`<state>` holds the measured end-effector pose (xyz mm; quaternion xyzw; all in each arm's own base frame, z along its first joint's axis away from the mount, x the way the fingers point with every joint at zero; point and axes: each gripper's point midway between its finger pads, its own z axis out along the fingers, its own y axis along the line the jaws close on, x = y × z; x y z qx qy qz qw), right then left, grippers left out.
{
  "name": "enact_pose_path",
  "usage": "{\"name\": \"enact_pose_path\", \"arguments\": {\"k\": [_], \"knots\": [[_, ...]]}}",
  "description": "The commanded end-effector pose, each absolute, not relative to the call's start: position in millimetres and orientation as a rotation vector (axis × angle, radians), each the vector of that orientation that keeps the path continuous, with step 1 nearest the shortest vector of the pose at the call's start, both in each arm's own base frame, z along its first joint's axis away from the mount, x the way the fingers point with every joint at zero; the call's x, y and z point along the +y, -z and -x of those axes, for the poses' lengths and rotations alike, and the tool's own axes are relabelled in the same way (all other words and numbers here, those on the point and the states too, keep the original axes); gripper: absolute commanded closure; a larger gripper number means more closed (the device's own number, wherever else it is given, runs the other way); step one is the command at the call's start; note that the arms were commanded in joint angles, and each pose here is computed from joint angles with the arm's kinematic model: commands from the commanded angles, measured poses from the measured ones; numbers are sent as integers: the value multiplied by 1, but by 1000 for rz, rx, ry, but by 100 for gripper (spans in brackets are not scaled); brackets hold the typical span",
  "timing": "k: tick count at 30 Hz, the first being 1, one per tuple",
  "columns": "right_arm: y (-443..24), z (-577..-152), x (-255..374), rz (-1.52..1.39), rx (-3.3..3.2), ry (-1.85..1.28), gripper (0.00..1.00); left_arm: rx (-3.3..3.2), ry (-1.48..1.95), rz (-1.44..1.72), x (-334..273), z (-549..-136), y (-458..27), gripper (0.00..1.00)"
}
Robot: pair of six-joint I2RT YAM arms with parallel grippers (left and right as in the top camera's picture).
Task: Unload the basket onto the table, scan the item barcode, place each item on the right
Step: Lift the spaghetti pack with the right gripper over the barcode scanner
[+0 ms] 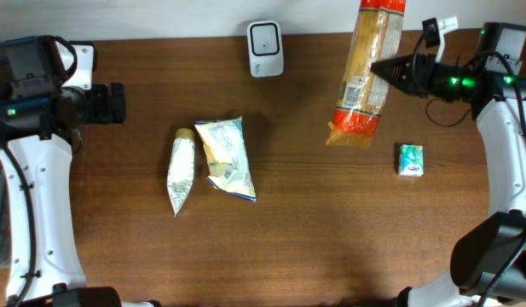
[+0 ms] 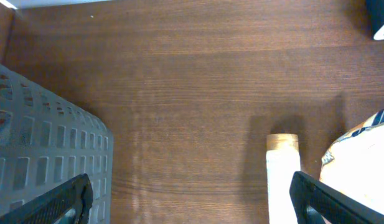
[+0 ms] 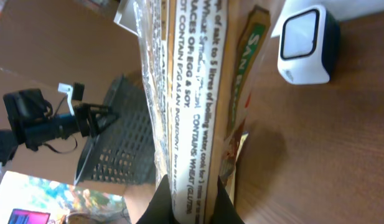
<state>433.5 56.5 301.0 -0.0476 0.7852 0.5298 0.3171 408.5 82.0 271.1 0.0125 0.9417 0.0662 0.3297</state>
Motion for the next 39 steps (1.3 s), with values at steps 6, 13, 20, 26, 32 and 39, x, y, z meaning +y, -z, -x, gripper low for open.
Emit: {"name": "enact_pose_path", "arguments": {"k": [6, 13, 20, 26, 32, 39], "knots": [[-359, -468, 117, 98, 1960, -1242, 96, 2460, -170, -50, 82, -409, -272, 1], [-357, -488, 189, 165, 1932, -750, 96, 2460, -170, -50, 82, -409, -272, 1], [-323, -507, 257, 777, 1686, 224, 96, 2460, -169, -53, 82, -409, -272, 1], [-288, -554, 289, 976, 1432, 465, 96, 2460, -169, -53, 82, -409, -272, 1], [-250, -600, 281, 988, 1226, 678, 96, 2460, -169, -53, 82, -409, -272, 1], [-226, -631, 279, 1049, 1042, 818, 96, 2460, -169, -53, 82, -409, -272, 1]]}}
